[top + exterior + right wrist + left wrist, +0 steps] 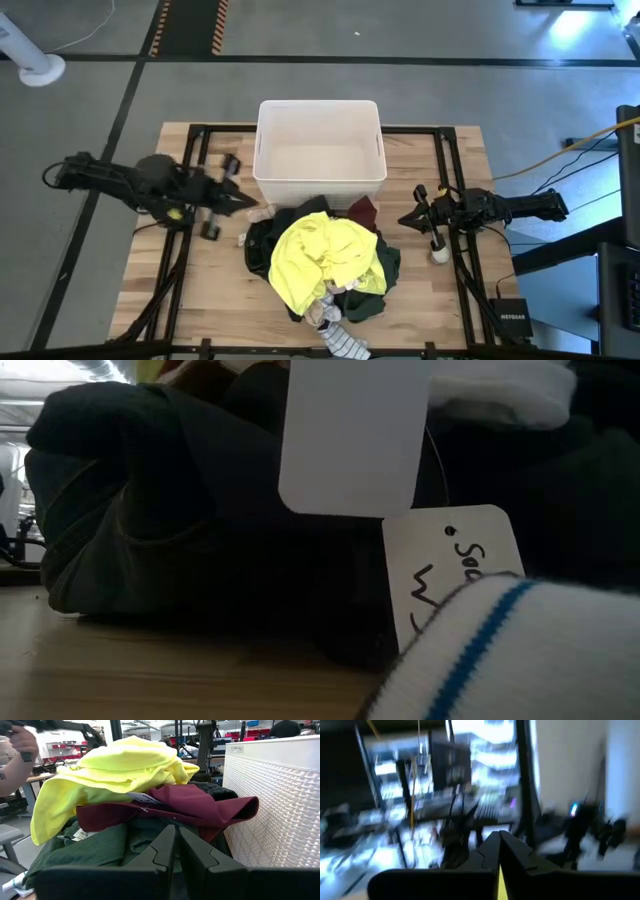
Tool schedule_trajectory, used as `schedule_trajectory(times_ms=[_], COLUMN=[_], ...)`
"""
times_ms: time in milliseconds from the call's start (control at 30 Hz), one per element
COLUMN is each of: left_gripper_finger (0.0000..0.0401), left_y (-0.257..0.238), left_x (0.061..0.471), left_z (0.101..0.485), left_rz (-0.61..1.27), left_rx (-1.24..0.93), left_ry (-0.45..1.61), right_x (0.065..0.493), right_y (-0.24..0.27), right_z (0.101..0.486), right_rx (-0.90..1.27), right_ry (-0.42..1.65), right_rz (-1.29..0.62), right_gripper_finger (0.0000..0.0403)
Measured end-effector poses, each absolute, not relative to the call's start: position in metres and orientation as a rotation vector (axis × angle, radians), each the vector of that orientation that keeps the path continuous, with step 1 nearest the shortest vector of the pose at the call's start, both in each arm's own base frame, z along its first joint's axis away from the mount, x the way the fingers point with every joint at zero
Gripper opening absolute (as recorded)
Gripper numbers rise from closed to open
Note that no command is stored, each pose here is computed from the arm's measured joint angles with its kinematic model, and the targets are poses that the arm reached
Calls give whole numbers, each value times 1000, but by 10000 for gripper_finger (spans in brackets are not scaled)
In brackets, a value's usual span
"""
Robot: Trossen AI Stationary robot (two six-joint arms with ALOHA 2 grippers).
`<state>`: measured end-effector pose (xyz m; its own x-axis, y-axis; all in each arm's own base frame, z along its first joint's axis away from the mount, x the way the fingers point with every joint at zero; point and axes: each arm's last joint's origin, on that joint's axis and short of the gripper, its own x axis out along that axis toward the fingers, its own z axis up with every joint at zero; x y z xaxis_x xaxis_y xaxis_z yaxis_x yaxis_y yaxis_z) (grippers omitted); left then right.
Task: Sort clothes
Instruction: Put the yellow shirt into the white bin
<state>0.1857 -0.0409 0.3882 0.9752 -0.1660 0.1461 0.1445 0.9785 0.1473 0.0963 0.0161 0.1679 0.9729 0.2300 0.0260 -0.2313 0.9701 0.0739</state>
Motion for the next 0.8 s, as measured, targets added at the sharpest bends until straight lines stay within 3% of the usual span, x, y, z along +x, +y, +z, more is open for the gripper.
schedule_trajectory(times_ms=[267, 567, 800], left_gripper_finger=[1, 1, 2], left_y=[-60, -66, -34], left_x=[258, 308, 317], left_z=[409, 390, 399], left_rz=[-45, -37, 203], left_rx=[260, 410, 350], left_ry=[147, 173, 93], right_x=[96, 96, 96], right_y=[16, 16, 16], right_z=[168, 168, 168], right_rx=[77, 77, 77], right_ry=[-17, -17, -17], right_rz=[233, 233, 233], right_gripper_finger=[40, 40, 40])
